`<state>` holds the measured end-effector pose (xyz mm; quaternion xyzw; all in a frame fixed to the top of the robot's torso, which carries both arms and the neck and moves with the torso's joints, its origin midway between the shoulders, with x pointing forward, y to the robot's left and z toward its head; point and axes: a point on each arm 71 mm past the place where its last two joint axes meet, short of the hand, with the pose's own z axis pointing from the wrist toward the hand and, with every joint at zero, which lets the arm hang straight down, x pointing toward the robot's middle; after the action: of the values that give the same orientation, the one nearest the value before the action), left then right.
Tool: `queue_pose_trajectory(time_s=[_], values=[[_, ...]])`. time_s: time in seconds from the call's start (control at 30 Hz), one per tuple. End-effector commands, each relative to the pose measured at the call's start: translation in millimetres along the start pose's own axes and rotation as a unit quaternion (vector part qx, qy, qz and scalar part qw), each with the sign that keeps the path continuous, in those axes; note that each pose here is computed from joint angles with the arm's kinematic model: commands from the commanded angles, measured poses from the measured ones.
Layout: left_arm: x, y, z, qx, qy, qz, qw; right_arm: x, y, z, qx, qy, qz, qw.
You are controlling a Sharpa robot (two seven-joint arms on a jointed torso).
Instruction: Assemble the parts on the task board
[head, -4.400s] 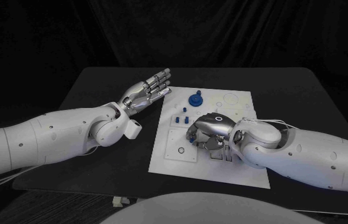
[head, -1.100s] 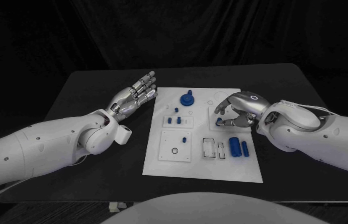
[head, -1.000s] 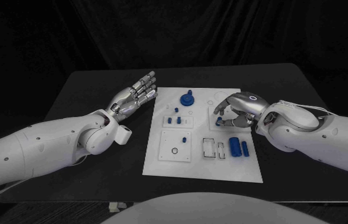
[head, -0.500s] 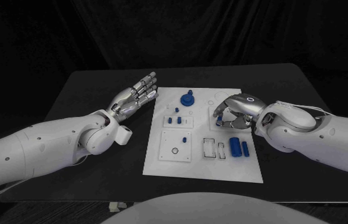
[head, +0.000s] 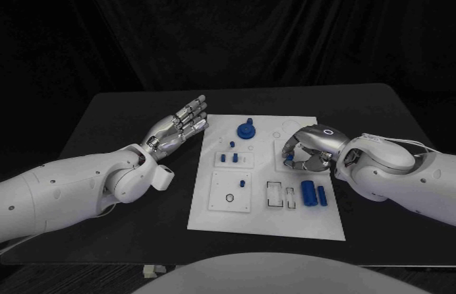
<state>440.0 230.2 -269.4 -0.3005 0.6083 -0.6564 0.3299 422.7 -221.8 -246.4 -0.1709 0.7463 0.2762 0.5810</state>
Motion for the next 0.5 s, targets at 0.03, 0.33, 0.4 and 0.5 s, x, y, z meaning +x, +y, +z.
queue_pose_trajectory(time_s=[0.03,0.33,0.4,0.5], values=[[2.0,-6.1,0.4,0.046,0.004,-0.008,0.999,0.8,0.6,-1.2,0.003,0.001,-0.002,1.000],[2.7,-5.3,0.7,0.044,0.005,-0.010,0.999,-0.5,1.9,-3.1,-0.002,-0.006,-0.001,1.000],[2.8,-5.1,0.7,0.044,0.006,-0.010,0.999,-0.8,2.0,-3.8,-0.002,-0.007,0.000,1.000],[3.1,-4.7,0.8,0.043,0.006,-0.011,0.999,-1.3,2.0,-5.0,-0.003,-0.009,0.000,1.000]])
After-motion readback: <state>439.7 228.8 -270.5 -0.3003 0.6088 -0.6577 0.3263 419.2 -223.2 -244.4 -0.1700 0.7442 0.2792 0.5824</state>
